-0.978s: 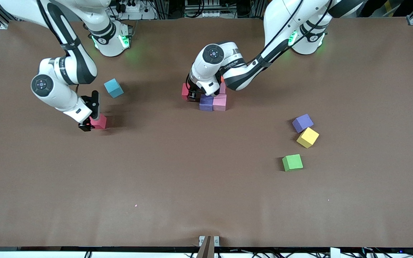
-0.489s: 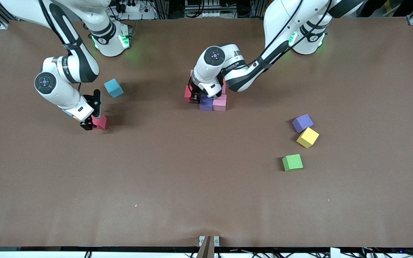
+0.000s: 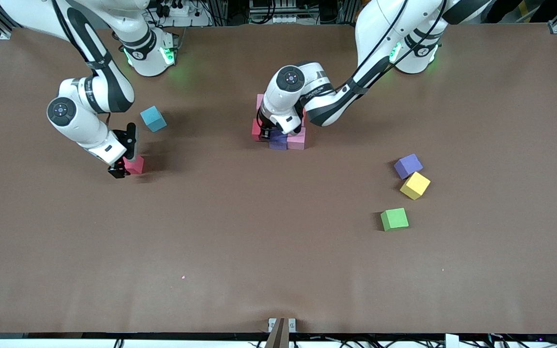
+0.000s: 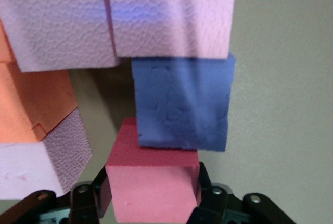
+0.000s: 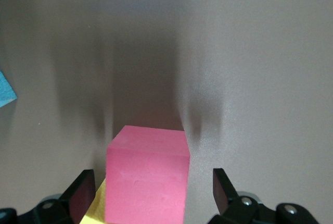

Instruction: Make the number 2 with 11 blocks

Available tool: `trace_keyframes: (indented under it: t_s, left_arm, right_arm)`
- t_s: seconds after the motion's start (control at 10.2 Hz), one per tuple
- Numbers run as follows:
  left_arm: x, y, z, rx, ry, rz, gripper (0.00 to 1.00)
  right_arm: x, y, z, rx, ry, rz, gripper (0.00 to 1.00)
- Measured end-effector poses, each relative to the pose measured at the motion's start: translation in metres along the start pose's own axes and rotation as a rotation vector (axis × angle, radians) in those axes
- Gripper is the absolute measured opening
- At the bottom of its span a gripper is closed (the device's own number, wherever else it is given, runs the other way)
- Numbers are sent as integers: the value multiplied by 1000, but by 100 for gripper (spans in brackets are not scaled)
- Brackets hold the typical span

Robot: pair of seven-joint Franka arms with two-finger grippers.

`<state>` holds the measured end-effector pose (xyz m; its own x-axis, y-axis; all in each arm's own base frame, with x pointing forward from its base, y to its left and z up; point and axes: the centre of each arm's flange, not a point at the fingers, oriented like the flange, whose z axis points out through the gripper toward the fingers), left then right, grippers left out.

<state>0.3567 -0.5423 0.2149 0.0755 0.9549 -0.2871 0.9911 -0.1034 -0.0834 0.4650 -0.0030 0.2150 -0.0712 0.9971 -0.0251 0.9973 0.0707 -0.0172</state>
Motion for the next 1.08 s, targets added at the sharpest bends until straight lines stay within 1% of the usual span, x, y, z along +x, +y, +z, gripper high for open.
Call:
trace_keyframes:
  t_s: [0.2, 0.59, 0.68, 0.78, 0.88, 0.98, 1.08]
  left_arm:
    - [3, 3, 2, -3, 4, -5, 66]
    - [3, 2, 4, -3, 5, -3, 67]
    - [2, 1, 5, -3, 5, -4, 71]
    - [2, 0, 7, -3, 6, -6, 73]
    - [3, 1, 10, -8, 11, -9, 89]
    - [4, 5, 10, -18, 14, -12, 100]
    - [4, 10, 8, -28, 10, -16, 100]
  right_arm:
    - [-10, -2, 8, 10, 4, 22, 100]
    - [-11, -5, 15, 26, 17, 43, 100]
    - [-11, -5, 16, 26, 17, 43, 100]
    - [-10, -5, 16, 26, 18, 43, 100]
    - [-10, -5, 16, 25, 18, 42, 100]
    - [-10, -5, 16, 25, 18, 45, 100]
    - [-9, -5, 16, 25, 19, 58, 94]
